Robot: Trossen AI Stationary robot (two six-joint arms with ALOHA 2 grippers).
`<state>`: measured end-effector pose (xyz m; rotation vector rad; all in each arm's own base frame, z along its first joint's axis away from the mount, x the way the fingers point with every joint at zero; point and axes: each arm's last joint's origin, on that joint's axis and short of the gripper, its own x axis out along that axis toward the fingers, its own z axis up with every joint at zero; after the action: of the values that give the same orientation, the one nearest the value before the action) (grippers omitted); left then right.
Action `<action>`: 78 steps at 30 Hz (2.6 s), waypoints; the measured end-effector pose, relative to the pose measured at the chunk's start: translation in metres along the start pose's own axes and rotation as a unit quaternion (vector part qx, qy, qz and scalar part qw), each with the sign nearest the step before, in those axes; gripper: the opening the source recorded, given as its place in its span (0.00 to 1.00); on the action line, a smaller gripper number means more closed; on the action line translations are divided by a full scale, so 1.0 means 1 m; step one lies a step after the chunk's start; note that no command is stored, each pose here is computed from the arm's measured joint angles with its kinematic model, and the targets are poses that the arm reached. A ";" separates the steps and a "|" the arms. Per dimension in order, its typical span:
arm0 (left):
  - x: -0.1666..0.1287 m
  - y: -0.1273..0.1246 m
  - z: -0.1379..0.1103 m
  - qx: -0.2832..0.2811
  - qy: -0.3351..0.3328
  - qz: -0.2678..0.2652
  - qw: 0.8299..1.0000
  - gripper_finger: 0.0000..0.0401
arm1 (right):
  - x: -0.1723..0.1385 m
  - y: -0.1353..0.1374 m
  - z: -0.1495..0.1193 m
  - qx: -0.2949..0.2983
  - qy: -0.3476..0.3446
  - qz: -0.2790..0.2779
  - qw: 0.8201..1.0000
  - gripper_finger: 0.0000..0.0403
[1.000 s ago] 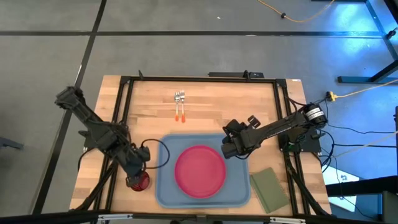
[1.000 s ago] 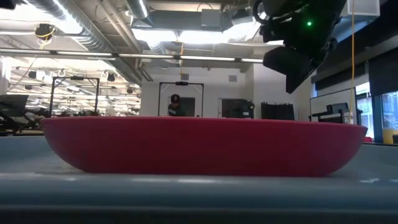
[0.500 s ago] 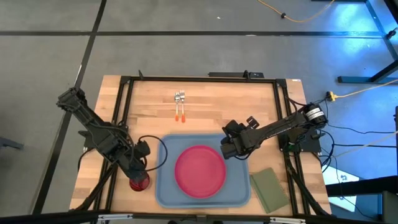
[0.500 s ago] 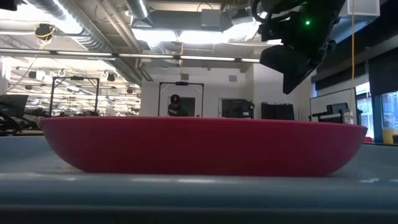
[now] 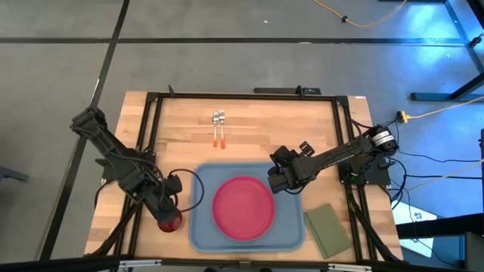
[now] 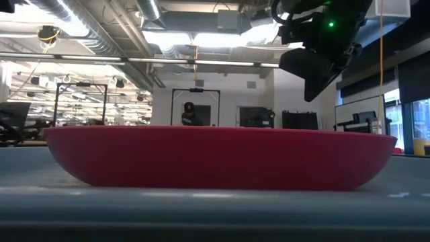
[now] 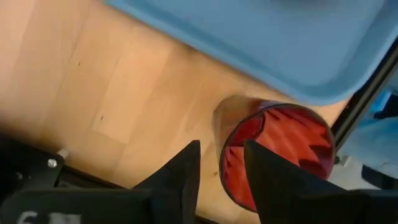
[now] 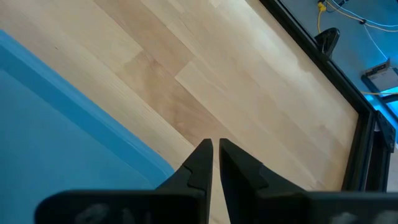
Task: Pick and place plate/cup/fork/spoon on tray
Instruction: Put the red cup on the blue tray to the top right of the pink plate
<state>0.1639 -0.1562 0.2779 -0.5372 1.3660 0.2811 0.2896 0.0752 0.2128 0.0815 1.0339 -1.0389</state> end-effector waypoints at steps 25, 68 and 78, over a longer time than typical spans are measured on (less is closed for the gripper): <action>0.057 -0.024 -0.007 0.045 0.059 0.100 0.992 0.30 | 0.000 0.001 0.000 0.001 0.000 0.003 1.000 0.08; -0.070 -0.014 0.096 0.070 -0.131 0.013 0.989 0.01 | -0.024 0.000 -0.039 -0.146 0.228 0.066 0.960 0.08; -0.055 0.002 0.188 0.150 -0.235 -0.016 0.960 0.01 | -0.083 0.012 -0.109 -0.148 0.379 0.144 0.902 0.08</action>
<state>0.3120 -0.0512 0.3514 -0.2161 0.9126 0.1566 0.2168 0.1923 0.2093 0.4024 1.8164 -0.5576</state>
